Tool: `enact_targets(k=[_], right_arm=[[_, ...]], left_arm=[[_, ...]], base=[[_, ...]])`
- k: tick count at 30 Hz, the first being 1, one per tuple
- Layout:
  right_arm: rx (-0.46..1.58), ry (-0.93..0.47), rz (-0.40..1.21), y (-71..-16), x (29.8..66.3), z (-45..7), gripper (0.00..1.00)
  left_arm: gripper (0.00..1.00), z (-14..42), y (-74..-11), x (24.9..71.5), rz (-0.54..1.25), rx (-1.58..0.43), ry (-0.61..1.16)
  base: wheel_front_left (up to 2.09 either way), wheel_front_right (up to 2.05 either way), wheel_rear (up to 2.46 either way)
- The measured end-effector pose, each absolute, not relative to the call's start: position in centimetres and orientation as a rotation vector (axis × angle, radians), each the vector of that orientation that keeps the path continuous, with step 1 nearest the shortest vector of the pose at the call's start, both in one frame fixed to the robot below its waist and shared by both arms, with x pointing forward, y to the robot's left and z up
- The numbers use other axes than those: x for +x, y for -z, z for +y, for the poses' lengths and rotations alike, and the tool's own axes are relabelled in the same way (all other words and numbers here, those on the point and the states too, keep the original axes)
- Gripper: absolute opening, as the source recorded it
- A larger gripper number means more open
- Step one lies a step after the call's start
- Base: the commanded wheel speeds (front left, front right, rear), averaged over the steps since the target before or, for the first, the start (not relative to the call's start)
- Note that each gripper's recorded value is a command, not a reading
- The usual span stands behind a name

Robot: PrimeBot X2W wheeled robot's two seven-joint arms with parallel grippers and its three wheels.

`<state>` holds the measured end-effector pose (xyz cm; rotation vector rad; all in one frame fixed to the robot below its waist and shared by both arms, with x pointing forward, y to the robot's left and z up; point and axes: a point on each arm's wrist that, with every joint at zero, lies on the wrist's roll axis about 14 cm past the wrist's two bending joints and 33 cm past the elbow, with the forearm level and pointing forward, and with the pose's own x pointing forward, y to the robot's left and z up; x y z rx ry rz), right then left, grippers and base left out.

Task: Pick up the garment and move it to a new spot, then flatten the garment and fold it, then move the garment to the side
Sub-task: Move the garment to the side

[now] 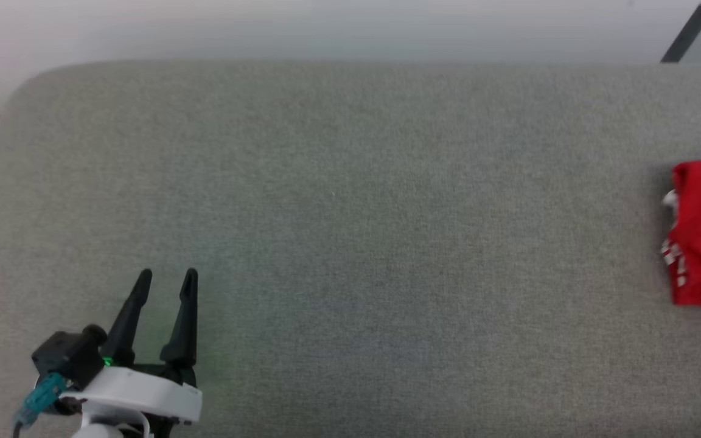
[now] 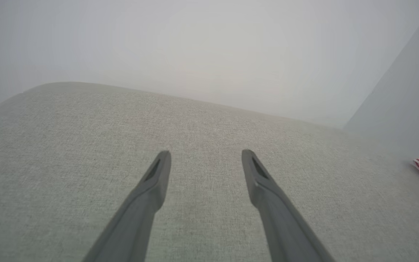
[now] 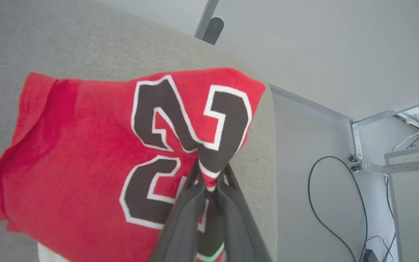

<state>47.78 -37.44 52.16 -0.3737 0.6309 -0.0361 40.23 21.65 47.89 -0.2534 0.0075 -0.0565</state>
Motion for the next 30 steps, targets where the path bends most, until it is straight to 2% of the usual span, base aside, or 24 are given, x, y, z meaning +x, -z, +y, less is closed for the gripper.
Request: enact_targets(k=[16,25,26,27,29,30], right_arm=[[-0.558,0.219,0.708,-51.4,48.8,-45.3,0.0],[-0.529,0.24,0.723,-49.1,49.7,-45.3,0.0],[-0.531,0.238,0.72,-49.0,49.8,-45.2,0.02],[-0.525,0.239,0.719,-48.9,49.8,-45.1,0.08],[-0.514,0.243,0.716,-48.8,49.8,-44.9,0.39],[-0.511,0.245,0.717,-48.8,49.8,-44.9,0.43]], left_arm=[[1.0,20.7,-46.1,42.7,0.046,-0.253,0.085],[1.0,21.4,-46.0,43.0,0.044,-0.249,0.068],[1.0,21.4,-46.0,43.0,0.044,-0.247,0.067],[1.0,21.5,-46.0,43.1,0.044,-0.245,0.067],[1.0,21.5,-46.1,43.2,0.042,-0.241,0.068],[1.0,21.5,-46.1,43.2,0.04,-0.241,0.07]], base=[[0.0,0.0,0.0],[0.0,0.0,0.0],[0.0,0.0,0.0],[0.0,0.0,0.0],[0.0,0.0,0.0],[0.0,0.0,0.0]])
